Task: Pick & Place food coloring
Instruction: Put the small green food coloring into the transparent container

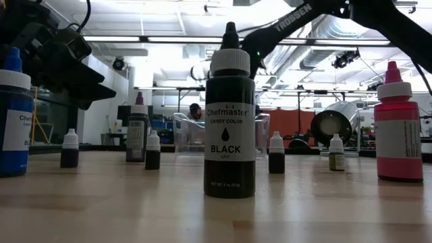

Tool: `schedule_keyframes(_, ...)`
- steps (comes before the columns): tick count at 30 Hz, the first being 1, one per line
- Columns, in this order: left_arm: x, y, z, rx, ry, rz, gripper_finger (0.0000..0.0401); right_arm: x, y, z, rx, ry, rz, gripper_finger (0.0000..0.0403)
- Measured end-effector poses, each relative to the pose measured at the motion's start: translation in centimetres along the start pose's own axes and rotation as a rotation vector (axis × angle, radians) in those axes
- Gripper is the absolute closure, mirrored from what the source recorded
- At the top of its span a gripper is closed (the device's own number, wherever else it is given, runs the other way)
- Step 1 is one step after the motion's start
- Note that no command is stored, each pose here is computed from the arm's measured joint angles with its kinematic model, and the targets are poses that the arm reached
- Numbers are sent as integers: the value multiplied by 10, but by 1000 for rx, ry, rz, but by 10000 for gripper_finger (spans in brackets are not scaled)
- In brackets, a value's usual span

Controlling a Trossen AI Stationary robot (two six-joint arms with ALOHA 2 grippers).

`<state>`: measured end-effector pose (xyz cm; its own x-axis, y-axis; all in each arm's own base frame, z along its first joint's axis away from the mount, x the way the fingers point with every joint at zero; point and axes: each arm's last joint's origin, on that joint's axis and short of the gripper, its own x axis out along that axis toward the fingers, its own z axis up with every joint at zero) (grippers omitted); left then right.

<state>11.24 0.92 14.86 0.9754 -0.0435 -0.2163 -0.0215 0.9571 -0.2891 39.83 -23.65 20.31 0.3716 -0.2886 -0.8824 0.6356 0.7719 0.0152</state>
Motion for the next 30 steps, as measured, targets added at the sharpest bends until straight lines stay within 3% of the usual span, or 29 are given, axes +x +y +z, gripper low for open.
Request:
schedule_keyframes(7,0,0,0,0,0,0,167,-55,17,23,-153,29,22,189)
schedule_keyframes(13,0,0,0,0,1,0,167,-109,46,14,-285,64,125,190)
schedule_keyframes(20,0,0,0,0,1,0,167,-144,69,-31,-435,90,184,190)
schedule_keyframes(30,0,0,0,0,1,0,167,-140,86,-124,-527,44,303,190)
